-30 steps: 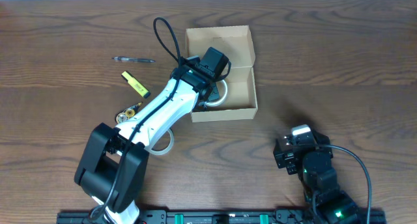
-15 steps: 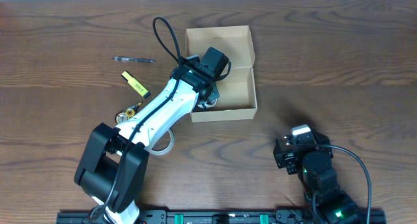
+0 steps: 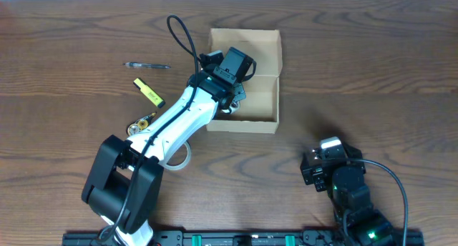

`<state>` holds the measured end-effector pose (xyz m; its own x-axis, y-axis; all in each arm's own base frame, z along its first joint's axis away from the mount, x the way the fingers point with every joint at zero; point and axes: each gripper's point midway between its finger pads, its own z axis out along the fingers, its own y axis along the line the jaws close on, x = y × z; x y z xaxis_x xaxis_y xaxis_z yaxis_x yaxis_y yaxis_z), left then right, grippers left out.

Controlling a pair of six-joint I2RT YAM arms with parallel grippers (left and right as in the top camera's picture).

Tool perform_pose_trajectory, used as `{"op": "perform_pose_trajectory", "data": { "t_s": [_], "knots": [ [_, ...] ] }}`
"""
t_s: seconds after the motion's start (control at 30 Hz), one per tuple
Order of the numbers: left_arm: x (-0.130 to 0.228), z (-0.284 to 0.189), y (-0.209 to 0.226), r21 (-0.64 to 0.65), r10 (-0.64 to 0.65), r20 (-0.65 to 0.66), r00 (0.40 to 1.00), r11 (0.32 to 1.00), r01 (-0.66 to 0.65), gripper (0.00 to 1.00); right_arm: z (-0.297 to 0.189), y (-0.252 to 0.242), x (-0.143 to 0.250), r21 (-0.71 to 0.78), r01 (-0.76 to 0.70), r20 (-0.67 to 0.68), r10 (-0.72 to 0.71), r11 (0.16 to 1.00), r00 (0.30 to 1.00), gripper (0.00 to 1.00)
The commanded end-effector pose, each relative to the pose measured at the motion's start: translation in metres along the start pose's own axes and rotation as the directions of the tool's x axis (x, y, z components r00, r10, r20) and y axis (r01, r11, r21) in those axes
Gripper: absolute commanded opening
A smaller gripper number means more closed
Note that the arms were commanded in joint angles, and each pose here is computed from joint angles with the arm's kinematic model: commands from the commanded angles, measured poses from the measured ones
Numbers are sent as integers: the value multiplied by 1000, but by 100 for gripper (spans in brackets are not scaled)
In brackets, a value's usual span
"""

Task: Pack container
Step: 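Lower the tape roll into the box and open the left gripper, then move the left gripper back and grasp the second clear tape roll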

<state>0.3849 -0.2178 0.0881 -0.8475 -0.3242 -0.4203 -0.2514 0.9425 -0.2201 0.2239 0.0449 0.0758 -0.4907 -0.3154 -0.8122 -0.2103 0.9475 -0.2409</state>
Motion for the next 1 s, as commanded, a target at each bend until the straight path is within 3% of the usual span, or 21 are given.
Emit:
{"op": "perform_pose_trajectory", "data": {
  "t_s": [0.0, 0.3, 0.5, 0.73, 0.97],
  "knots": [
    [-16, -12, -9, 22, -12, 45, 999, 1000, 11, 48, 1, -3, 3, 14, -4, -3, 4, 1000, 1000, 99],
    [-48, -53, -23, 67, -48, 133, 990, 997, 39, 60, 1, -3, 3, 14, -4, -3, 4, 1000, 1000, 99],
    [-43, -80, 18, -62, -131, 138, 982, 988, 140, 61, 1, -3, 3, 14, -4, -3, 4, 1000, 1000, 99],
    [-17, -132, 114, -299, -396, 172, 902, 852, 430, 61, 1, -3, 3, 14, -4, -3, 4, 1000, 1000, 99],
    [30, -123, 160, -224, -606, 244, 757, 724, 652, 62, 1, -3, 3, 14, -4, -3, 4, 1000, 1000, 99]
  ]
}}
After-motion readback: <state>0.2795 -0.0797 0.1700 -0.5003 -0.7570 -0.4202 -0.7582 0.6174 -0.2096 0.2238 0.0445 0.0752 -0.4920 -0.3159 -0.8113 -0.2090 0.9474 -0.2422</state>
